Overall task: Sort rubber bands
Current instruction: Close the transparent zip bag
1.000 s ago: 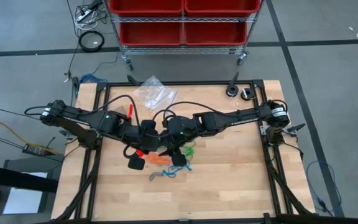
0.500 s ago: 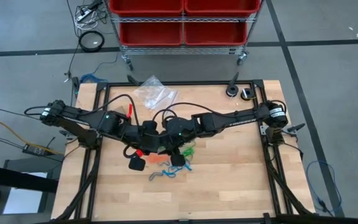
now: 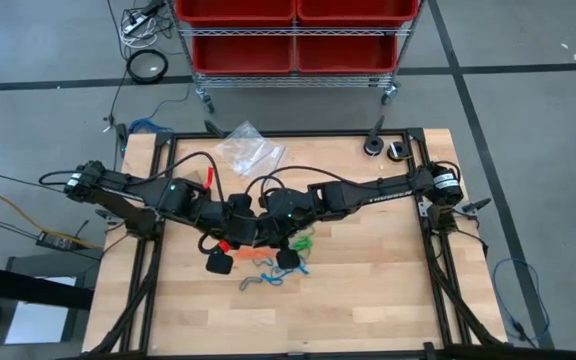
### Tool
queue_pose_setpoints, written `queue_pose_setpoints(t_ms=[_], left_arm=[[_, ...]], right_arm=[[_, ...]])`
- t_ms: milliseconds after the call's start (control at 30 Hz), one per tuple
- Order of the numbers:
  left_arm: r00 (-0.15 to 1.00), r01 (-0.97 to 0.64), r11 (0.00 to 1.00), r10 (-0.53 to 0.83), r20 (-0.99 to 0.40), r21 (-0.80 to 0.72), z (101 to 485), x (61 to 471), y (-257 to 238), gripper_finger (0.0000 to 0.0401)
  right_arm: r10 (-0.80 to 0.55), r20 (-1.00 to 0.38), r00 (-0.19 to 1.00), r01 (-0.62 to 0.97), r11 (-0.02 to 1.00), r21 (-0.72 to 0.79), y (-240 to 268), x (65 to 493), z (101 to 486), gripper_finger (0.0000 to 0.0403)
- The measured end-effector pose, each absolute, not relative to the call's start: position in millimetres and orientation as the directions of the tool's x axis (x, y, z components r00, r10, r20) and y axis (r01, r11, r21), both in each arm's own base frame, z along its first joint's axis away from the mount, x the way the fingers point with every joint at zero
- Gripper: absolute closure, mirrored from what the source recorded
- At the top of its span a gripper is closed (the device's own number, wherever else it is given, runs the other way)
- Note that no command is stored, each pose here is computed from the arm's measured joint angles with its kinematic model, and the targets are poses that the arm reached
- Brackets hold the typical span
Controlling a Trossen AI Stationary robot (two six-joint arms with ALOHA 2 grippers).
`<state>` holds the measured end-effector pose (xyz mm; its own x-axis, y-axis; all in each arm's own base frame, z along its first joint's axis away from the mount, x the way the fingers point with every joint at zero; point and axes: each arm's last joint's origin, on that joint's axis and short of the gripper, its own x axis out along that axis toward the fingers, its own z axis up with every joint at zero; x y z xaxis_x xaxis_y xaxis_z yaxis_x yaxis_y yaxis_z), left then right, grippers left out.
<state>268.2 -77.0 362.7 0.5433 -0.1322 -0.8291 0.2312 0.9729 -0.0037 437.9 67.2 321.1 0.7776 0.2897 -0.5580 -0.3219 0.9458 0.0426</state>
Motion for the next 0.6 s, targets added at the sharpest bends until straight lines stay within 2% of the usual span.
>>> queue_pose_setpoints(t_ms=[233, 433, 600], left_arm=[[0.539, 0.235, 0.972, -0.138, -0.831, -0.010, 362.5, 267.9, -77.1, 0.0400], [0.535, 0.235, 0.972, -0.140, -0.833, -0.012, 362.3, 267.6, -77.1, 0.0400], [0.530, 0.230, 0.973, -0.134, -0.838, -0.010, 361.8, 267.0, -76.8, 0.0400]], right_arm=[[0.289, -0.562, 0.775, -0.322, 0.946, 0.043, 67.1, 437.6, 320.7, 0.0358], [0.286, -0.573, 0.768, -0.328, 0.944, 0.031, 66.5, 437.0, 319.7, 0.0397], [0.268, -0.579, 0.770, -0.317, 0.948, 0.019, 65.8, 436.8, 319.2, 0.0401]])
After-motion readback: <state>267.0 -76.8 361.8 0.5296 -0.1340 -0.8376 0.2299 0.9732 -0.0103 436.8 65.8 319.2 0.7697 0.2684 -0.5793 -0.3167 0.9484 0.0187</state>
